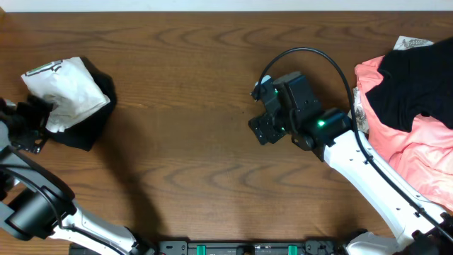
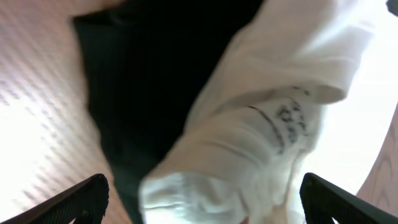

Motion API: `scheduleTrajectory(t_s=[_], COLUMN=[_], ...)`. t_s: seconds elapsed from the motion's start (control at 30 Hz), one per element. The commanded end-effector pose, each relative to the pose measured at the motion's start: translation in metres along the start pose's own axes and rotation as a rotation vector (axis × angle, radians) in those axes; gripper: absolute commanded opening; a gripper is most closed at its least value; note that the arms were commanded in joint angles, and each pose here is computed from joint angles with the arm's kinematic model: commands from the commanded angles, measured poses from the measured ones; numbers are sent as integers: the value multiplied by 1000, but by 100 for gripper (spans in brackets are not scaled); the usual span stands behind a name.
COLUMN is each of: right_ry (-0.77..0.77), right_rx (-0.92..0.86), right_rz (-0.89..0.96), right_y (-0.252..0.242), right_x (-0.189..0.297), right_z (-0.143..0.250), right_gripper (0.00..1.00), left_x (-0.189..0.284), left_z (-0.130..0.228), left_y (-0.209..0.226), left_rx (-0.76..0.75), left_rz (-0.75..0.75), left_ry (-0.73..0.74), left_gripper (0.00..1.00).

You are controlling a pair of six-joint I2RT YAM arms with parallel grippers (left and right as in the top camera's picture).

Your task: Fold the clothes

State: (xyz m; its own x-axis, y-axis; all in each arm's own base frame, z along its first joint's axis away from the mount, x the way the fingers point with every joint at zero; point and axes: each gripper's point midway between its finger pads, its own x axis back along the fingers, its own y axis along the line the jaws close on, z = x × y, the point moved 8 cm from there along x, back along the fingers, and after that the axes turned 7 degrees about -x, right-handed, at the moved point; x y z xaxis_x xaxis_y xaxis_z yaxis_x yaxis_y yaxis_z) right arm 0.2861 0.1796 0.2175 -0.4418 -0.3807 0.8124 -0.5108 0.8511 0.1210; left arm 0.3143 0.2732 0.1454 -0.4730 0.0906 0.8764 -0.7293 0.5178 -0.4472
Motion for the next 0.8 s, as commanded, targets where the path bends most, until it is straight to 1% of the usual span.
scheduleTrajectory(t_s=[0.0,0.23,0.47,0.53,0.6,0.67,0.7,0.73,0.77], right_ry=[-6,-6,-6,-6,-6,-6,-6,-6,-6], right_rx=[-9,-12,-12,-12,-12,-12,-12,-12,-12], right_rz=[-7,-9,-9,-9,-9,-9,-9,-9,-9], right_y=[1,1,1,1,1,1,1,1,1], right_x=[1,1,1,1,1,1,1,1,1], right_z=[-1,-1,-1,-1,-1,-1,-1,-1,-1], right_gripper=[84,84,84,84,84,84,84,84,84], left_x=[-18,-38,-39,-39,-39,-39,-39,-39,-39], left_z=[9,16,17,17,17,17,17,17,17], left_y=[-6,-12,-13,-13,-13,-13,-13,-13,-13], left_rx=[-32,-61,-68,-68,-68,-68,-67,-68,-68], left_rz=[-11,-13,-12,-12,-11,-11,-12,-12,-12], left_ry=[49,95,96,96,96,96,96,96,96], left_gripper=[98,98,98,100,93,81,76,70,66])
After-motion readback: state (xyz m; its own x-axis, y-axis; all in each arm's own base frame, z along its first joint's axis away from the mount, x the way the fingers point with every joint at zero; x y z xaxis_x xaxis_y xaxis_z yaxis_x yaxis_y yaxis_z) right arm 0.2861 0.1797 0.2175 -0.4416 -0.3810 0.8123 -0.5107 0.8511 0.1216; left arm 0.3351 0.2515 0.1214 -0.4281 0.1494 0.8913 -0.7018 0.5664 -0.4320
